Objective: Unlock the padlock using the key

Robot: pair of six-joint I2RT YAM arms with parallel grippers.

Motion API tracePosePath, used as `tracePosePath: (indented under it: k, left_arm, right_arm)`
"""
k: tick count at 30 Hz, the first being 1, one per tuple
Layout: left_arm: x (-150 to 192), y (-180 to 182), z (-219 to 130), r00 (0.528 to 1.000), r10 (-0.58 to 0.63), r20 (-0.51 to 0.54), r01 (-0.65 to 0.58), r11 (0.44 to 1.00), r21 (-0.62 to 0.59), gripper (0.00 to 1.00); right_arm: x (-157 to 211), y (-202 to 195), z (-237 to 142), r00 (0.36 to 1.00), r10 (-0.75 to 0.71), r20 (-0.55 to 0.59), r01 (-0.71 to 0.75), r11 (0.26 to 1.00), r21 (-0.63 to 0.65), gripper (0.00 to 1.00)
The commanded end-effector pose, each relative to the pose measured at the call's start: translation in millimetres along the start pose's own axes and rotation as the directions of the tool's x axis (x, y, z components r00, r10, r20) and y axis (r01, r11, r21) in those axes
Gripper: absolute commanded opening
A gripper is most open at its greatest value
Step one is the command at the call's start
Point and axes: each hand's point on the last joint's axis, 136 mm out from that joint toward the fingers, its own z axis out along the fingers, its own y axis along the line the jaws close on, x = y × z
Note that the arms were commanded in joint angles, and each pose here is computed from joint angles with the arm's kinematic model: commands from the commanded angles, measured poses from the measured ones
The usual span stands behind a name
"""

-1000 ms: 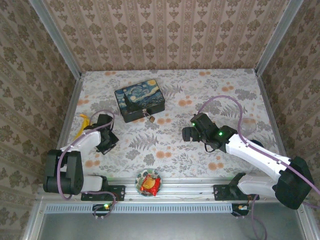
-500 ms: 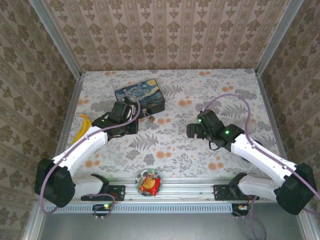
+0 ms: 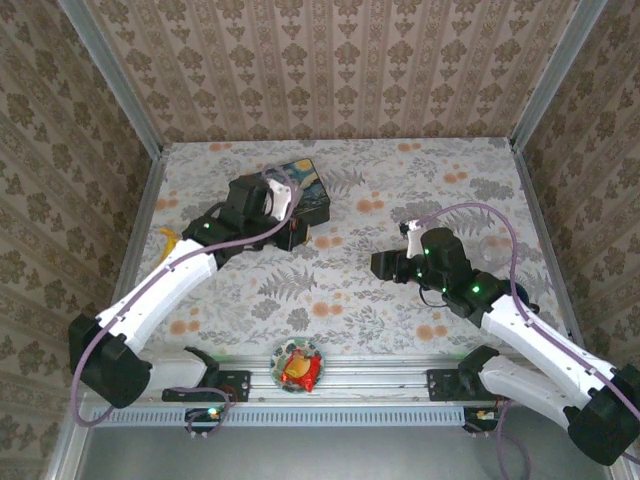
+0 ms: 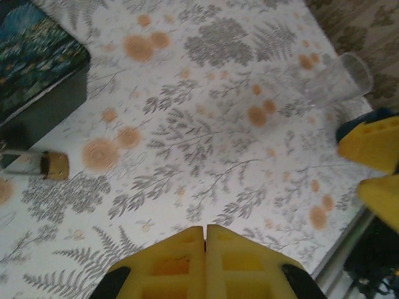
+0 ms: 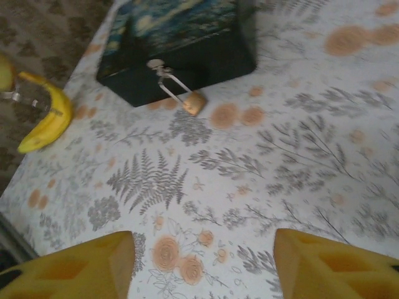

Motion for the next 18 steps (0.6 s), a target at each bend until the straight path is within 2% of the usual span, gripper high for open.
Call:
tracePosePath:
  k: [1, 4, 11, 18]
  left_arm:
    - [13.9, -16.7, 2.8, 0.990, -0.066, -0.121, 0.071, 0.997, 0.037, 0.00]
    - [15.6, -27.1, 5.4, 0.983, -0.079, -0.166, 0.087, 0.995, 0.044, 0.00]
    - [14.8, -39.4, 8.5, 0.972, -0.090, -0.218, 0.101, 0.994, 0.042, 0.00]
    - [12.2, -50.4, 8.6, 0.969, -0.094, -0.228, 0.115, 0.990, 0.083, 0.00]
  right_arm:
    - [-32.9, 40.1, -6.2, 0.987, -0.091, 0.133, 0.114, 0.977, -0.179, 0.52]
    - [-40.2, 50.8, -5.8, 0.975, -0.159, 0.158, 0.189, 0.962, -0.195, 0.43]
    - [-46.3, 71.4, 3.4, 0.944, -0.281, 0.175, 0.315, 0.924, -0.217, 0.37]
    - [-44.0, 92.3, 21.6, 0.932, -0.331, 0.149, 0.361, 0.888, -0.284, 0.36]
